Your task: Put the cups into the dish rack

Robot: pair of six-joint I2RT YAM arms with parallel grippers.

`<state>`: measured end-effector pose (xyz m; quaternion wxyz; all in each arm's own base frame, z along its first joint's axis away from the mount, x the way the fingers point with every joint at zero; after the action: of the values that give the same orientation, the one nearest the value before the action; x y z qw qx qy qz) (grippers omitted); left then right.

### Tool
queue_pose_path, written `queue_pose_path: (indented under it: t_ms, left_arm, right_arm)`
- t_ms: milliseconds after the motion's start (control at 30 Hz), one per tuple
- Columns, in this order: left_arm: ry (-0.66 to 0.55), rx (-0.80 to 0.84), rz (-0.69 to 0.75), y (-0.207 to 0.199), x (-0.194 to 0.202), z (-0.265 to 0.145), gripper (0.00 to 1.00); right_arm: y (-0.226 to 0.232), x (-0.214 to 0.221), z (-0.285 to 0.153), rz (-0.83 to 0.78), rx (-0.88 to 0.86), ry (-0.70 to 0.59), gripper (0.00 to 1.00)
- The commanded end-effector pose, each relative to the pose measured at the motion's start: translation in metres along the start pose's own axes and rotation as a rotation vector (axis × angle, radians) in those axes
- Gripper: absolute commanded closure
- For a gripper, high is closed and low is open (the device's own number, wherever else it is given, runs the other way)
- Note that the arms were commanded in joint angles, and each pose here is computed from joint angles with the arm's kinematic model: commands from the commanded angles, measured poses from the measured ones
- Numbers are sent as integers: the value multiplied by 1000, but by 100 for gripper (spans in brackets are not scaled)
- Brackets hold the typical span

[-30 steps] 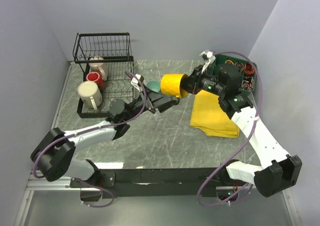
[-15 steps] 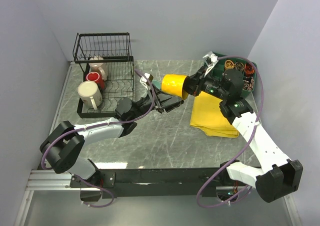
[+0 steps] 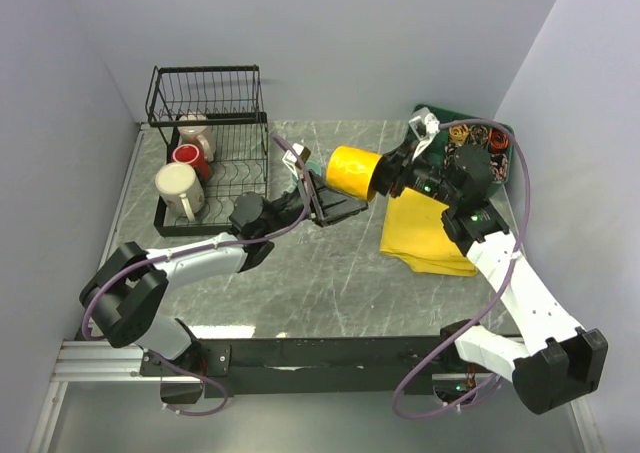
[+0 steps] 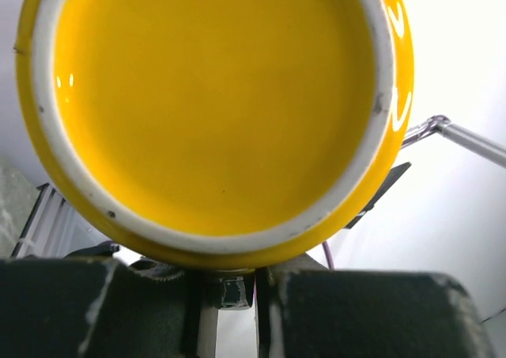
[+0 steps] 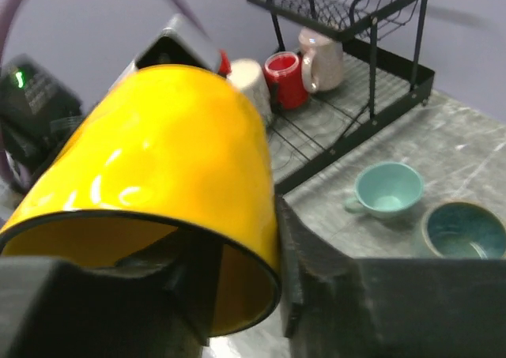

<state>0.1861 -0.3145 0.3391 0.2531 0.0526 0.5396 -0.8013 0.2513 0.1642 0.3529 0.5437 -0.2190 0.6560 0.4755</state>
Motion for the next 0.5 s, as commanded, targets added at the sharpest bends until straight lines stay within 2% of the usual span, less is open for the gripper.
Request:
queue_pose_path:
  t_ms: [0,67,100,167,200,233,300,333,400,467]
  left_arm:
    - [-35,76,139,-27,-17,-4,99]
    - [-42,53,157,-28,-18,-12,99]
    - [-49,16,178,-23,-21,-17,99]
    - [-67,-18,208,-27,-23,-26,99]
    - [-74,-82,228,-17,-27,-32,99]
    - [-77,-116,236,-15,-26,-37,99]
    - [-111,-181,321,-17,-32,-46,99]
    - [-113,-266,312,-7,-31,-54,99]
    - [-167,-357,400,-8,-38,-65,99]
    - [-181,-475,427,-2,-39,-80,99]
  right_arm:
    - [16,19,-11,-110,-134,106,45]
    - [13,26,-17,-127,-131,130,33]
    - [8,26,-21,-204,-133,131,24]
    - [8,36,-31,-207,-161,178,17]
    - [3,37,-36,-272,-166,183,9]
    - [-3,38,-43,-289,-146,188,5]
    - [-5,46,-57,-331,-170,207,0]
    - [-12,47,-65,-332,-139,209,0]
    - [-18,62,-77,-339,-123,231,0]
    - [-29,78,-89,-320,-73,235,0]
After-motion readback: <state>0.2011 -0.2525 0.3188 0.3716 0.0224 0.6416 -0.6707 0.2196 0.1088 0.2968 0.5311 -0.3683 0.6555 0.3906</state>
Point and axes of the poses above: each gripper's point midway between its finger pads, its own z axis out along the fingers, its own y axis along the line the jaws close on, x = y × z, the point moved 7 cm from there along -z, back along the fingers, and after that the axes turned 7 degrees about z, right-handed, at the moved point
